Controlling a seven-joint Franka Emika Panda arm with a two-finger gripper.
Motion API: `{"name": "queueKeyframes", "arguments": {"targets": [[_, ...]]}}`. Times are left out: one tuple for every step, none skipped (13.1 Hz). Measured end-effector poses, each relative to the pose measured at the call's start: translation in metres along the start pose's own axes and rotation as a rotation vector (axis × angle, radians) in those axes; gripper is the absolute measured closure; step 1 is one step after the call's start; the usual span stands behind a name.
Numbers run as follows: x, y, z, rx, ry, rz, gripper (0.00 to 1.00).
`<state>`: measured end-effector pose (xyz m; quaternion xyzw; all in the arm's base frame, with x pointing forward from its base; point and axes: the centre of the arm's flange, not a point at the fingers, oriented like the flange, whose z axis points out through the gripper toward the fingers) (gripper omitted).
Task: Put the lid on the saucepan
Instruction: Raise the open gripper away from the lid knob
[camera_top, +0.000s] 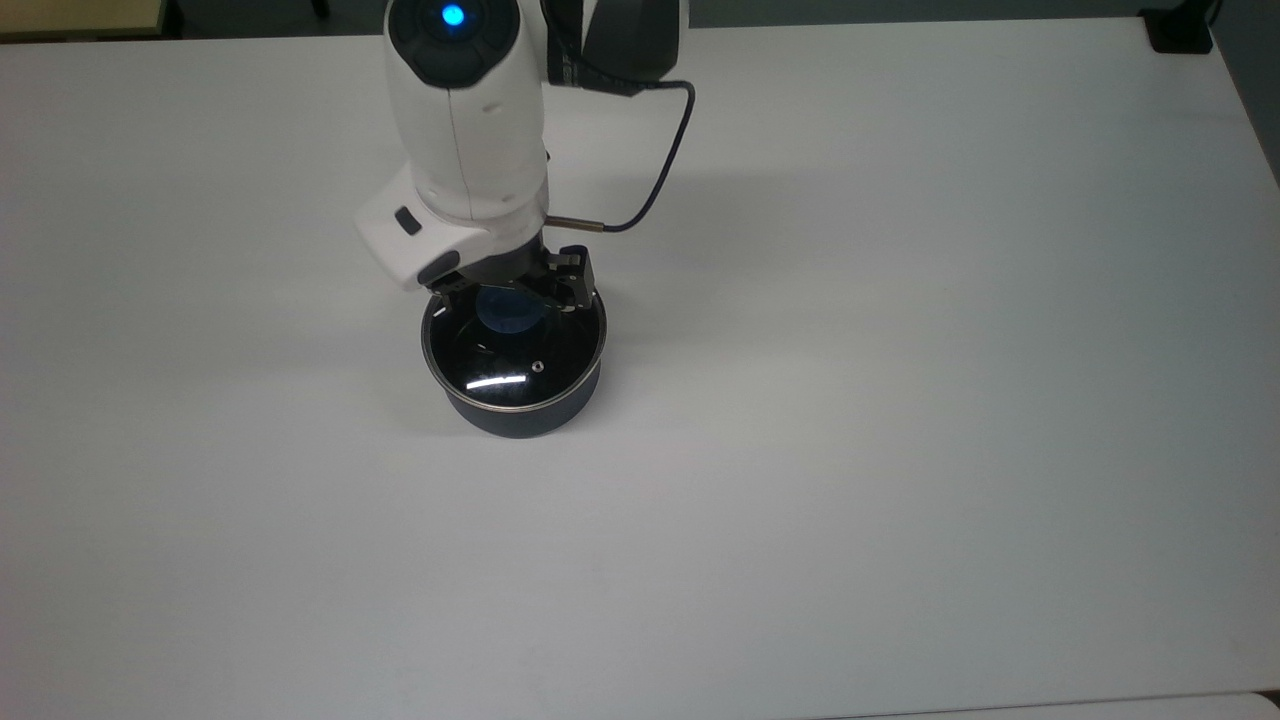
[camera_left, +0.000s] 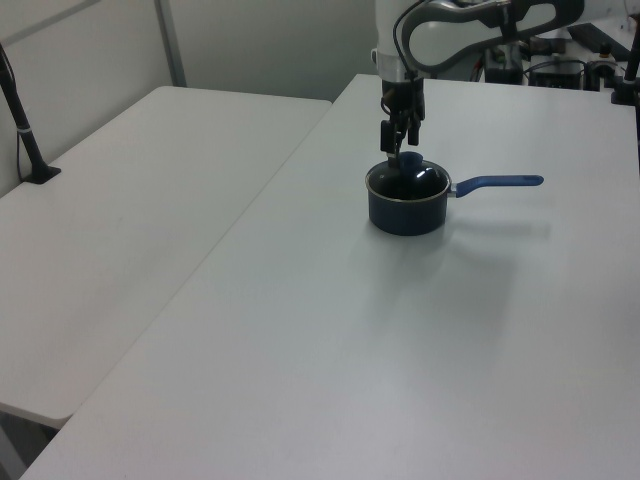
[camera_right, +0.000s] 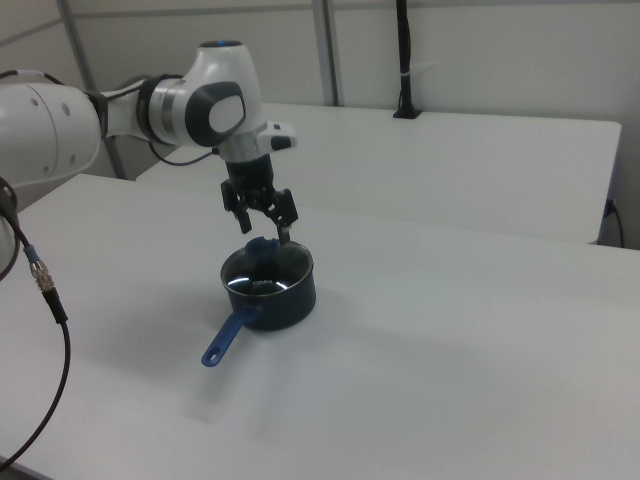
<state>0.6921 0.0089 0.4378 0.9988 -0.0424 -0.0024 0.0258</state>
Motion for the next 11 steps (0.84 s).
{"name": "queueKeyframes", "arguments": {"targets": [[-0.001,0.003,-0.013,0.004,0.018,0.004,0.0],[-0.006,0.008,-0.03,0.011,0.041,0.01,0.0],[-0.015,0.015,-0.048,0.02,0.059,0.018,0.0],[-0.029,0.024,-0.066,0.032,0.071,0.027,0.0],[-0.045,0.032,-0.081,0.047,0.074,0.034,0.0],[-0.064,0.04,-0.093,0.061,0.058,0.041,0.0],[-0.079,0.047,-0.103,0.07,0.037,0.047,0.0],[-0.091,0.053,-0.113,0.074,0.023,0.053,0.0],[-0.099,0.059,-0.12,0.069,0.016,0.057,0.0],[-0.103,0.062,-0.123,0.061,0.014,0.059,0.0],[-0.103,0.063,-0.123,0.059,0.011,0.058,0.0]]}}
